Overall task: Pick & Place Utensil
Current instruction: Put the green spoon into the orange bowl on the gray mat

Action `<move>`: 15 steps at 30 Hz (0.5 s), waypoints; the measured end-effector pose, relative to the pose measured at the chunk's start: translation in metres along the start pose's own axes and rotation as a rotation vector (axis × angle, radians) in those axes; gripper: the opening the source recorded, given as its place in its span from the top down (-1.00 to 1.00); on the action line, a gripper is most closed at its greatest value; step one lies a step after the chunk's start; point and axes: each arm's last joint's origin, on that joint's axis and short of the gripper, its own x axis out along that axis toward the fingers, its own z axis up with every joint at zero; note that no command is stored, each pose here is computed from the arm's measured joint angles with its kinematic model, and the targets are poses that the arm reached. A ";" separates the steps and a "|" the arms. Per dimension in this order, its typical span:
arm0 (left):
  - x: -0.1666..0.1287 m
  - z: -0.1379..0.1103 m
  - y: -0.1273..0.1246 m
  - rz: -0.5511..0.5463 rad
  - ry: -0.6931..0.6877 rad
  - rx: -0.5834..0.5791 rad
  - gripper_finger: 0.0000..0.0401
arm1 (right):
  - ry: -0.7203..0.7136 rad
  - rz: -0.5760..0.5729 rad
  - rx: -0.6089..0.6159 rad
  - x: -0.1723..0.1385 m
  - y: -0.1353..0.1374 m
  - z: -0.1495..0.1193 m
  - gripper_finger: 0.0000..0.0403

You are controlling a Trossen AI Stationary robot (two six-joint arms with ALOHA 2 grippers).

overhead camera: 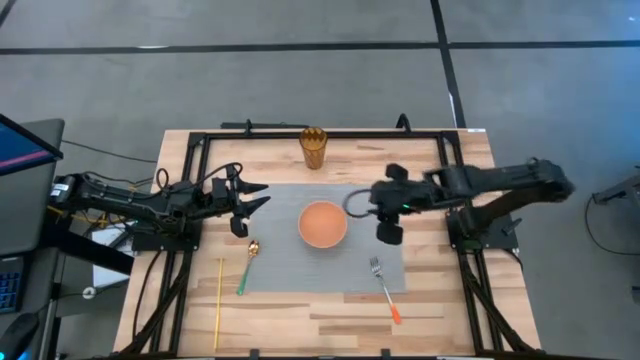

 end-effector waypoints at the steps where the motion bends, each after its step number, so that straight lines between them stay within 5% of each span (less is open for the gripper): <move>1: 0.000 0.000 0.000 0.000 0.000 0.000 0.27 | -0.019 0.007 0.009 0.007 -0.002 -0.014 0.41; 8: 0.000 0.001 0.000 0.001 -0.007 -0.002 0.27 | -0.081 0.024 0.111 0.050 -0.008 -0.083 0.41; 15: 0.000 0.001 0.000 0.002 -0.011 -0.004 0.27 | -0.241 0.060 0.071 0.051 -0.011 -0.099 0.41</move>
